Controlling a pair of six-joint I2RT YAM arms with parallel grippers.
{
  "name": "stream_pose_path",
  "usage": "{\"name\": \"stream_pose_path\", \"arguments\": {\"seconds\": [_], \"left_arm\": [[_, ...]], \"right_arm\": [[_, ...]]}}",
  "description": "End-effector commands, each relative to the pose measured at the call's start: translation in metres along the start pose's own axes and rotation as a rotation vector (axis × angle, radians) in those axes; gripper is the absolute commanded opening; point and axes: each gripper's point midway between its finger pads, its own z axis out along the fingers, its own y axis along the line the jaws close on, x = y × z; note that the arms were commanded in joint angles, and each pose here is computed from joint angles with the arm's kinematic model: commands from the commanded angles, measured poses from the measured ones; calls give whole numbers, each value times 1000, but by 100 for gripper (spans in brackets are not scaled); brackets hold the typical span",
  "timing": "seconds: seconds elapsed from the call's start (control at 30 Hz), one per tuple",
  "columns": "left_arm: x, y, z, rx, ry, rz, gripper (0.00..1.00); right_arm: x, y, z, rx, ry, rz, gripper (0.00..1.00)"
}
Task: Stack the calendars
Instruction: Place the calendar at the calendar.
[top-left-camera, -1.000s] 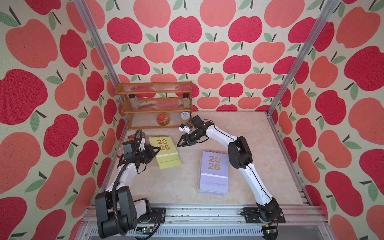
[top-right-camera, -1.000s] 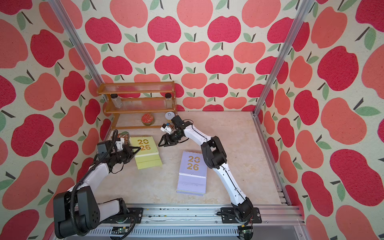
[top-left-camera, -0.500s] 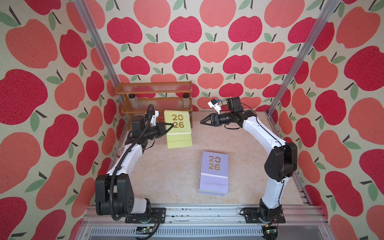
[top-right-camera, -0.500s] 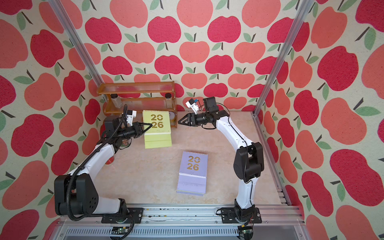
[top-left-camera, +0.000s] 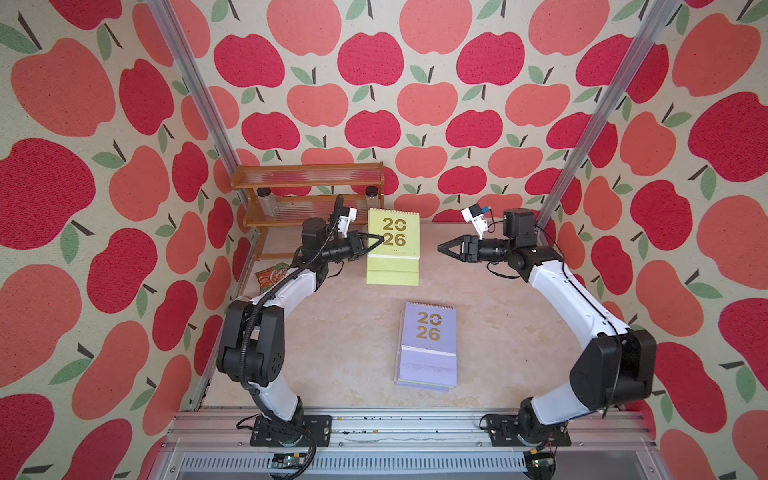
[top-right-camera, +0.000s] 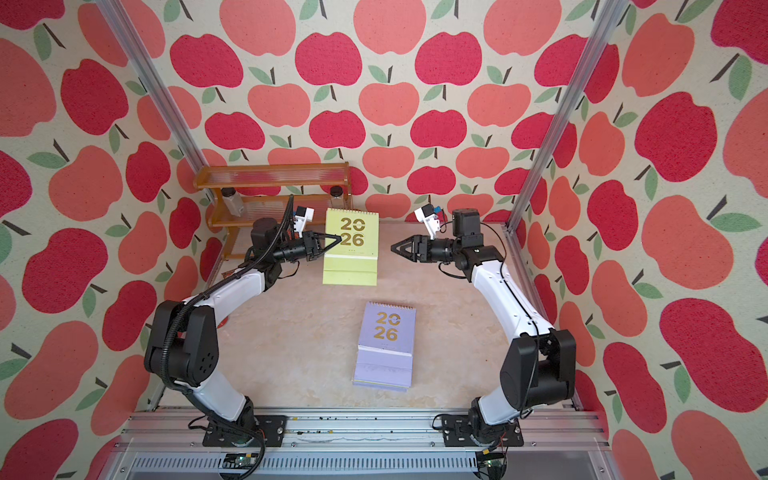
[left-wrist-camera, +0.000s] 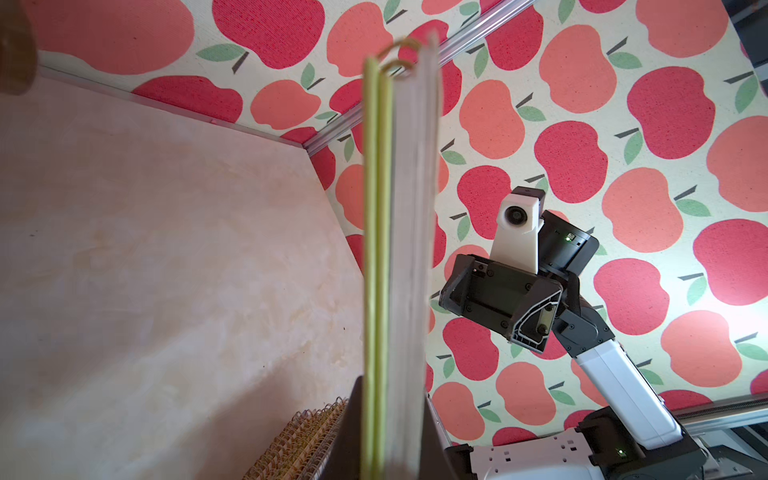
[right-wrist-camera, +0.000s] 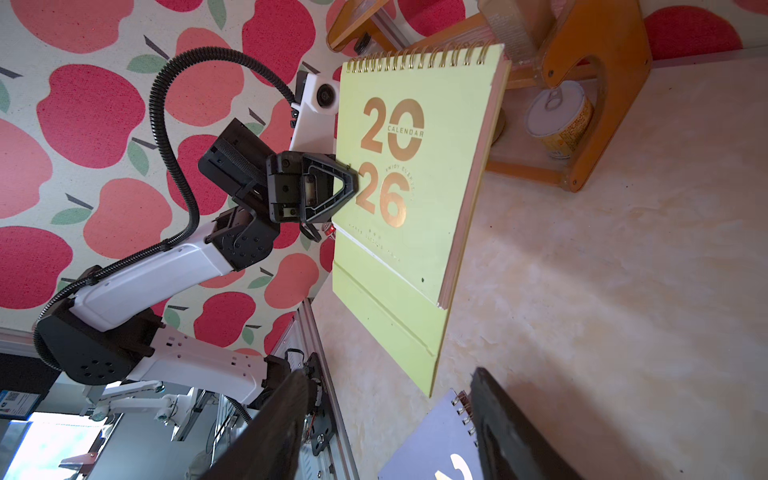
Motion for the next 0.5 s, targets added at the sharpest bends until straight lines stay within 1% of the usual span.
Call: {"name": "stream_pose_path", "arguments": {"seconds": [0.0,0.2,0.33,0.47], "left_arm": [[-11,-58,13,163,19,133,0],[8,-83,41,251,112,156,0],[19,-83,53,274,162,148,0],[23,-83,55,283,174,145,0]], "right_arm": [[-4,-2,-9,10,-39,-11,65],[-1,-7,-17,34,-58,-31,65],[-1,-5,-19,20,-65,-53,65],[-2,-5,-24,22,-74,-72,65]]}}
